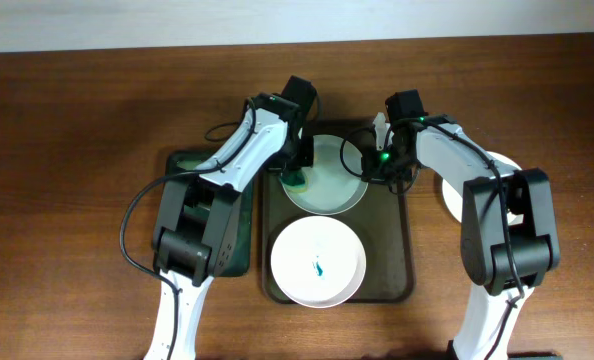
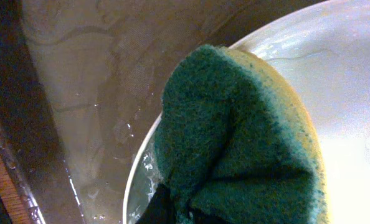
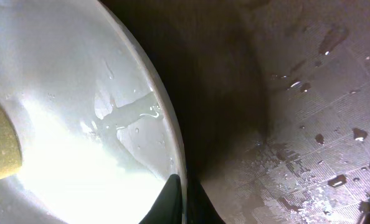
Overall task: Clean dirty plates on tray and stack at the side
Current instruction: 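Scrub the pale green plate with the sponge while the right gripper holds it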
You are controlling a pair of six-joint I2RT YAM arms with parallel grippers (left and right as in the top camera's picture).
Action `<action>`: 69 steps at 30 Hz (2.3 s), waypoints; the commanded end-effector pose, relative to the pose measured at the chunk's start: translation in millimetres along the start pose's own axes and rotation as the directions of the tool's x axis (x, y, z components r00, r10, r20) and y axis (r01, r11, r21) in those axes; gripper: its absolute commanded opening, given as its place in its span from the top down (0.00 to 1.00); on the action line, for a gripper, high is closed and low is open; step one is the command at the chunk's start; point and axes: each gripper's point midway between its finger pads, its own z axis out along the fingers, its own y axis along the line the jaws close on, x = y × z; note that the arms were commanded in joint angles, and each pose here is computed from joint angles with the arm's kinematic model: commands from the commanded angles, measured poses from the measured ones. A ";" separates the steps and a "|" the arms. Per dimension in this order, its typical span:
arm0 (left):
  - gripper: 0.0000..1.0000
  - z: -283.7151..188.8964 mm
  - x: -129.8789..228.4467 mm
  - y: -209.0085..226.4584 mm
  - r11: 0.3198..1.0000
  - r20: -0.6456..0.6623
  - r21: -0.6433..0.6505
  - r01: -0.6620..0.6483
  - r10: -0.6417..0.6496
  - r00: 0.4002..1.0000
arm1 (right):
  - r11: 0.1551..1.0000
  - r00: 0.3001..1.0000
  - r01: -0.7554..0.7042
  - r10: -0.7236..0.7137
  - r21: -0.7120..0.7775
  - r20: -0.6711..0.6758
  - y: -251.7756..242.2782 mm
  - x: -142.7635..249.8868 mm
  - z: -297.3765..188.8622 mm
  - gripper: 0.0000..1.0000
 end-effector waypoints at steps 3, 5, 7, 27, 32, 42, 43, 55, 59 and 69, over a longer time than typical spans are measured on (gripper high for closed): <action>0.99 3.8 -23.0 -59.7 0.962 0.087 0.257 -0.092 0.072 0.994 | 0.999 1.000 0.000 0.000 0.043 -0.011 -10.8 1.4 5.2 0.96; 0.96 4.3 -21.6 -88.1 0.946 0.127 0.291 -0.146 0.113 0.985 | 0.999 1.000 0.000 0.000 0.043 -0.011 -10.8 1.4 5.2 0.96; 0.94 14.3 -8.9 -114.0 0.935 0.105 0.326 -0.138 0.109 0.988 | 0.999 1.000 0.001 0.000 0.043 -0.011 -10.8 1.3 5.2 0.96; 0.54 -7.5 -6.3 -93.9 0.935 0.051 0.173 -0.309 0.305 0.951 | 0.999 1.000 0.002 -0.002 0.042 -0.007 -10.6 0.2 5.2 0.96; 1.00 17.0 4.1 -101.1 0.928 0.020 0.157 -0.338 0.339 0.941 | 0.999 1.000 0.002 -0.002 0.042 -0.007 -10.7 0.4 5.2 0.96; 0.55 -16.6 -8.2 -59.4 0.964 -0.024 0.040 -0.261 0.262 0.965 | 0.999 1.000 0.002 -0.002 0.042 -0.008 -10.7 0.5 5.2 0.96; 0.54 -18.2 -7.8 -63.2 0.963 -0.023 0.062 -0.261 0.263 0.965 | 0.999 1.000 0.002 -0.002 0.042 -0.008 -10.7 0.5 5.2 0.96; 0.93 30.8 12.9 -47.5 0.951 -0.143 0.032 -0.307 0.308 0.940 | 0.999 1.000 0.002 -0.001 0.042 -0.007 -10.6 0.4 5.2 0.96; 0.73 5.0 1.6 -59.3 0.949 -0.097 0.062 -0.309 0.314 0.944 | 0.999 1.000 0.001 -0.001 0.042 -0.008 -10.6 0.5 5.2 0.96; 1.00 -19.9 -2.7 -64.8 0.957 -0.082 0.073 -0.280 0.285 0.955 | 0.999 1.000 0.001 -0.001 0.042 -0.008 -10.8 0.6 5.2 0.96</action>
